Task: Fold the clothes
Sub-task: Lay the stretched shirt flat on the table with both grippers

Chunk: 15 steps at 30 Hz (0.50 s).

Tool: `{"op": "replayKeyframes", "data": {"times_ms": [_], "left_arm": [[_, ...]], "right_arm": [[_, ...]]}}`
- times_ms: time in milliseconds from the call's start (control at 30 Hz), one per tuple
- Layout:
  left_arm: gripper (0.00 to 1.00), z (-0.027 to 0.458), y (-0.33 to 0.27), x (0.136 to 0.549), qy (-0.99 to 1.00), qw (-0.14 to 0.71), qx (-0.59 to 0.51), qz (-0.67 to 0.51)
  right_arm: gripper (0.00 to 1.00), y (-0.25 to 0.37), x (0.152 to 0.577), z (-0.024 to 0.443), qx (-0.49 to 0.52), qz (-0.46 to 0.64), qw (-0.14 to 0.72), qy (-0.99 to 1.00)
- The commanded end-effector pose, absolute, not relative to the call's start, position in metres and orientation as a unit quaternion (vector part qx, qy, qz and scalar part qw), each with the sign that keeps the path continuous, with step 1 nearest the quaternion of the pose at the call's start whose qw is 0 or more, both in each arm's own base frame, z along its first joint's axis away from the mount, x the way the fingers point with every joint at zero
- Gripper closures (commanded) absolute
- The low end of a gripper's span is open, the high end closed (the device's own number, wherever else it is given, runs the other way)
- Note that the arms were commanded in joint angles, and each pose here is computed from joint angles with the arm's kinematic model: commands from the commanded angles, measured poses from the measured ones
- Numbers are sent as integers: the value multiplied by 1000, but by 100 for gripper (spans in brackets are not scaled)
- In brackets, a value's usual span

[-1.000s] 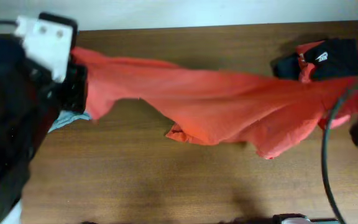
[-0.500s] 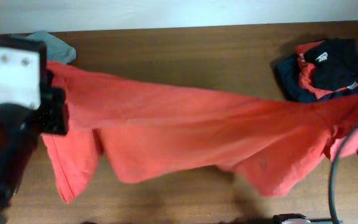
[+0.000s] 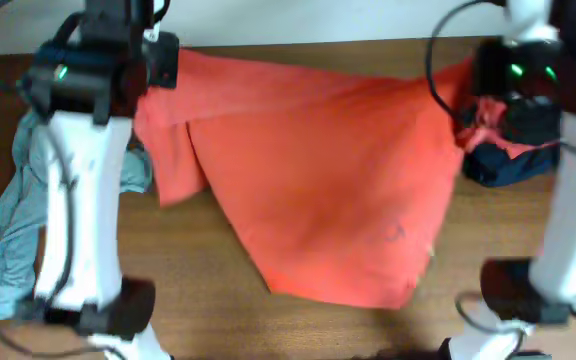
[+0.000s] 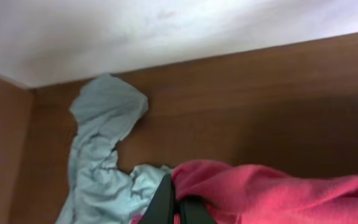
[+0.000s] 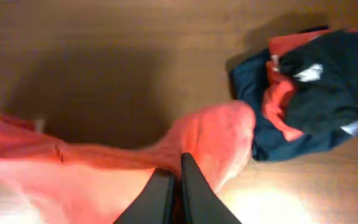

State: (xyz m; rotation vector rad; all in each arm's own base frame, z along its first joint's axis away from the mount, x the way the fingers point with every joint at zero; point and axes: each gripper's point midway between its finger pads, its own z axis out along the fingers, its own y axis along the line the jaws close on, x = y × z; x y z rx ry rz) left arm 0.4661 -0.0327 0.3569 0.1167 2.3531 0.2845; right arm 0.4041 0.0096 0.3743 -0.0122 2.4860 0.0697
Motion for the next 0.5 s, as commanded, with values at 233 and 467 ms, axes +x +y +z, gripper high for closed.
{"op": "replayKeyframes", "data": {"times_ms": [233,467], "left_arm": [[99,222,-18,557,948,301,25,101],[99,141,-28,595,955,280,33,89]], "right_arm": [[96,14,510,265,-21,45,268,962],[96,14,561,202,-21,46,265,963]]}}
